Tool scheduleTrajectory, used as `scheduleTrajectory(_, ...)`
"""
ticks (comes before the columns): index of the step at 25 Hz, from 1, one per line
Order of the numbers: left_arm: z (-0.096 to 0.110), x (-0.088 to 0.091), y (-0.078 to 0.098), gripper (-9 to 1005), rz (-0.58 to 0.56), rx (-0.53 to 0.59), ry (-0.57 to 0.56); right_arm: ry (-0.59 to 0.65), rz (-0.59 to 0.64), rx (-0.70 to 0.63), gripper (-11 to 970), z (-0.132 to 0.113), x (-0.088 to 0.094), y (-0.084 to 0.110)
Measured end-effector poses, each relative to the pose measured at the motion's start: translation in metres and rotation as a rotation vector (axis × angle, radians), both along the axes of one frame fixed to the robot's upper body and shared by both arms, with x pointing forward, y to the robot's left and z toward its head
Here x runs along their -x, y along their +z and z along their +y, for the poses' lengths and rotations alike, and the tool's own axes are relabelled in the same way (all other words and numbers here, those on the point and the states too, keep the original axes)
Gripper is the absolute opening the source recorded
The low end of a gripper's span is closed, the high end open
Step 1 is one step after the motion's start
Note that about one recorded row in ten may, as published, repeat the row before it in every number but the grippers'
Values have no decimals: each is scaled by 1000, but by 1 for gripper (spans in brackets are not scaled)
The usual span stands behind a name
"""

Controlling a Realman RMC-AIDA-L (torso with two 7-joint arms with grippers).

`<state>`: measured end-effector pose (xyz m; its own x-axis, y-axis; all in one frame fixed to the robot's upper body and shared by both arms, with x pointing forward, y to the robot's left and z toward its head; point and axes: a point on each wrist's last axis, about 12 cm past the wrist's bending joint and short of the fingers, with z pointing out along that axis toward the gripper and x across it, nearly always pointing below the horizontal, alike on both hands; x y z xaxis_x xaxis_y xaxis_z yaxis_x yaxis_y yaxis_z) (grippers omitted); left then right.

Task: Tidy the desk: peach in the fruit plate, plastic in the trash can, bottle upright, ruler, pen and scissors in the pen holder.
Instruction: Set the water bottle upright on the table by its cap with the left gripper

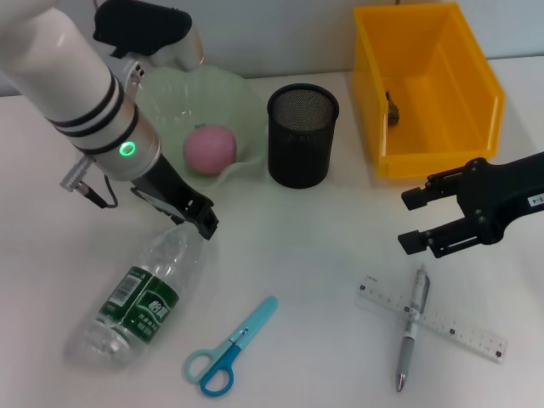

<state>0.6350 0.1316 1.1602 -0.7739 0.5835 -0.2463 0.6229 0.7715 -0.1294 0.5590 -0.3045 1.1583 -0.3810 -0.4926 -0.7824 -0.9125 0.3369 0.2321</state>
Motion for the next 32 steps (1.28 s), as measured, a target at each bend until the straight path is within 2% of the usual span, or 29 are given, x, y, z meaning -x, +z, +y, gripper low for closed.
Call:
scheduleTrajectory(12,21,8,22,435,27,83,-30,1,-7,-5,760,1,-2,2)
scheduleTrajectory(32,55,15,35,434,24,116,-19,-8,-8,-9,760,0,-2,3)
